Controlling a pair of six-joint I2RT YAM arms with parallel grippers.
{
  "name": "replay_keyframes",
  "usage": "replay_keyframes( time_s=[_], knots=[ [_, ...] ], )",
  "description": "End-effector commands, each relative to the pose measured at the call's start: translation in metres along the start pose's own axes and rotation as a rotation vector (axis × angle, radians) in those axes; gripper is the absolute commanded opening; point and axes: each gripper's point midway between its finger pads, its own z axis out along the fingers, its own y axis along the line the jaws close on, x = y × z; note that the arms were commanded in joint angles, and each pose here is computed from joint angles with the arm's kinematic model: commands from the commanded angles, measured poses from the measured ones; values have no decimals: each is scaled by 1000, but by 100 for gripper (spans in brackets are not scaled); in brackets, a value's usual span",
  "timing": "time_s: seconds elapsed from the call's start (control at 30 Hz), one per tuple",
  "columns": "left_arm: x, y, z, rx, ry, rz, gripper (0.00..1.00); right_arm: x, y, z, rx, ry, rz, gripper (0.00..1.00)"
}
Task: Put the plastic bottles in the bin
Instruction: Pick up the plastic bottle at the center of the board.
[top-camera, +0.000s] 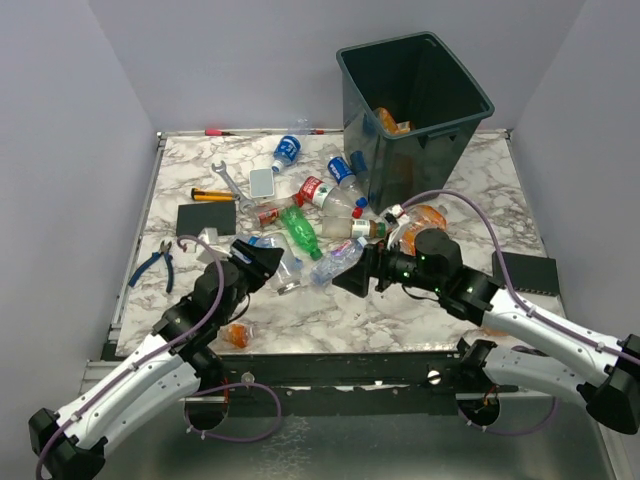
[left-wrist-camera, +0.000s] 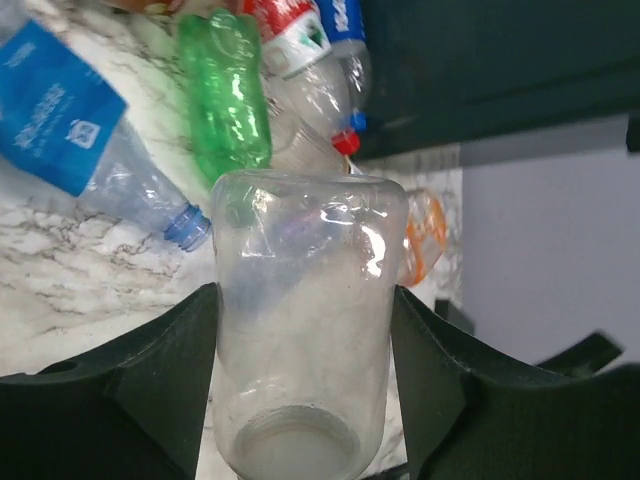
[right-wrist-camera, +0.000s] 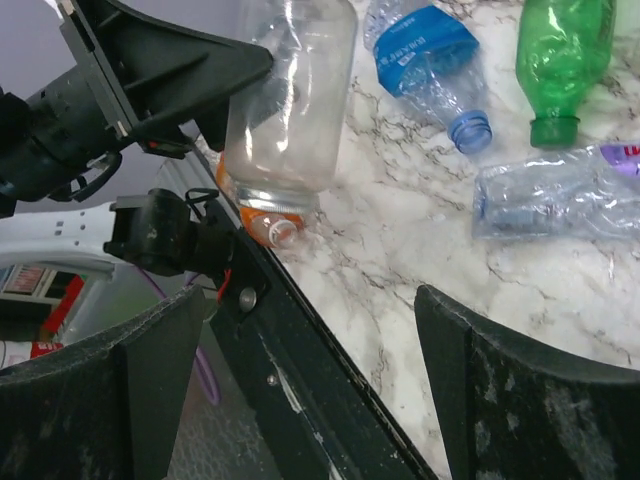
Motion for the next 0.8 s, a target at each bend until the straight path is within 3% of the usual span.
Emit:
replay_keyframes(
  time_s=[0.0,0.13,0.23,0.43,0.6,0.77],
  knots=[
    [-4,-83,-15,334,48,320,45,-22,32,4,-121,-33,-103,90],
    [-14,-145,-35,566,24,524,46,-19,44,9,-165,-38,-113,90],
    [-26,-172,-46,649,-28,580,44,-16,60,13,-211,-101,-113,90],
    [-29,-197,-67,828,-71,415,42,-23,85,17,-236,-268,-103,92],
    [-34,-193,-70,838,-89,287,39,-48,89,14,-244,-419,-48,100],
    [-41,-190,-76,839,-111,213,38,-61,91,23,-222,-453,-53,100]
  ],
)
